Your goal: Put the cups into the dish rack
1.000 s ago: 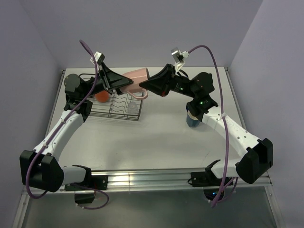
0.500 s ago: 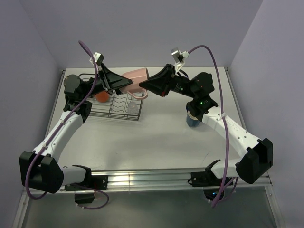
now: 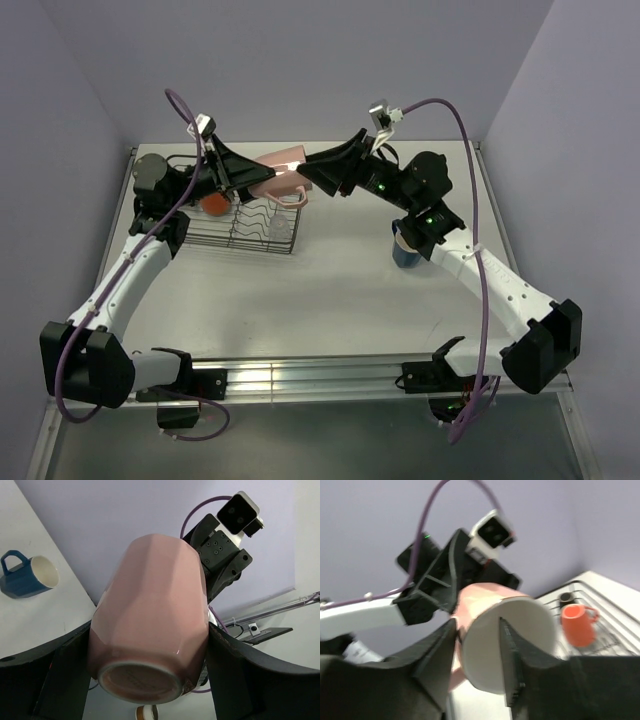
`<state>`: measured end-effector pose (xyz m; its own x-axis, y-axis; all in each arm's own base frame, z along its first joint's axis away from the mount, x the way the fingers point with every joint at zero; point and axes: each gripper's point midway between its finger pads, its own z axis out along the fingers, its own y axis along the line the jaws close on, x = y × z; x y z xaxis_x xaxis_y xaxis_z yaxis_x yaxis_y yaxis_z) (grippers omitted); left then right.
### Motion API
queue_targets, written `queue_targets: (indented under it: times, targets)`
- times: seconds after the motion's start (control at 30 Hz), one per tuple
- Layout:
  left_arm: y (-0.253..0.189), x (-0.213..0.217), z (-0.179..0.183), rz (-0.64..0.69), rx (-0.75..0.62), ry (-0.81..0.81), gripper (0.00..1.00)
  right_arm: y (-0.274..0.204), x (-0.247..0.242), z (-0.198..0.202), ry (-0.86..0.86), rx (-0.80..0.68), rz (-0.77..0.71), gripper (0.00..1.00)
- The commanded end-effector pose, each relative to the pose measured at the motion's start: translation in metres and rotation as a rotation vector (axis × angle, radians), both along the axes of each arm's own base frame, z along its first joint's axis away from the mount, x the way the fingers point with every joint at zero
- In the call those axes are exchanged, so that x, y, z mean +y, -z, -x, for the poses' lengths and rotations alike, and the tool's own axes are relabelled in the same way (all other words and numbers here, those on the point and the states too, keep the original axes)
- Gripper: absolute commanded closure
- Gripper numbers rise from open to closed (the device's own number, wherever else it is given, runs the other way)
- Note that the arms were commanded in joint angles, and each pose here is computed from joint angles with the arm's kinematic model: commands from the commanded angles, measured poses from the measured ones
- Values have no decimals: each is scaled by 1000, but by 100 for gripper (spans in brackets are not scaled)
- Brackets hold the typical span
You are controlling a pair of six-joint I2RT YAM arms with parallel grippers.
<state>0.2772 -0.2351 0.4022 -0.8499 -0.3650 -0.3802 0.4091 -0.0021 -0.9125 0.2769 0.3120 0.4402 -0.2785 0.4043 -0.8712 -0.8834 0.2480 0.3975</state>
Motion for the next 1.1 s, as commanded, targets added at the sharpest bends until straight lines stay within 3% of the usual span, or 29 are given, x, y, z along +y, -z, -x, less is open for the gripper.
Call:
queue_targets:
  times: [0.0,0.27,0.33,0.37,0.4,0.47,0.57,0.67,1.07]
  targets:
    - [-44,14,22,19,-190,1,100,-19,-26,-18,201,-51,-15,51]
    - [-43,46,-1,-79,-201,-132,100,-6,-50,-41,395,55,3,44]
    - [-21,66,-25,-192,-151,-252,100,3,-60,-50,472,103,30,42]
    - [-26,84,-38,-284,-242,-342,100,5,-65,-52,501,121,40,41]
    - [-2,94,-41,-365,-110,-381,100,17,-69,-55,529,166,77,41]
    - [2,132,-70,-578,-140,-622,100,19,-79,-61,595,195,96,41]
    - [35,197,-89,-859,-8,-907,100,31,-87,-63,640,234,139,40]
    - [67,241,-98,-1048,113,-1054,100,41,-87,-64,643,259,163,39]
    - [142,294,-127,-1375,373,-1107,100,68,-81,-72,638,324,279,39]
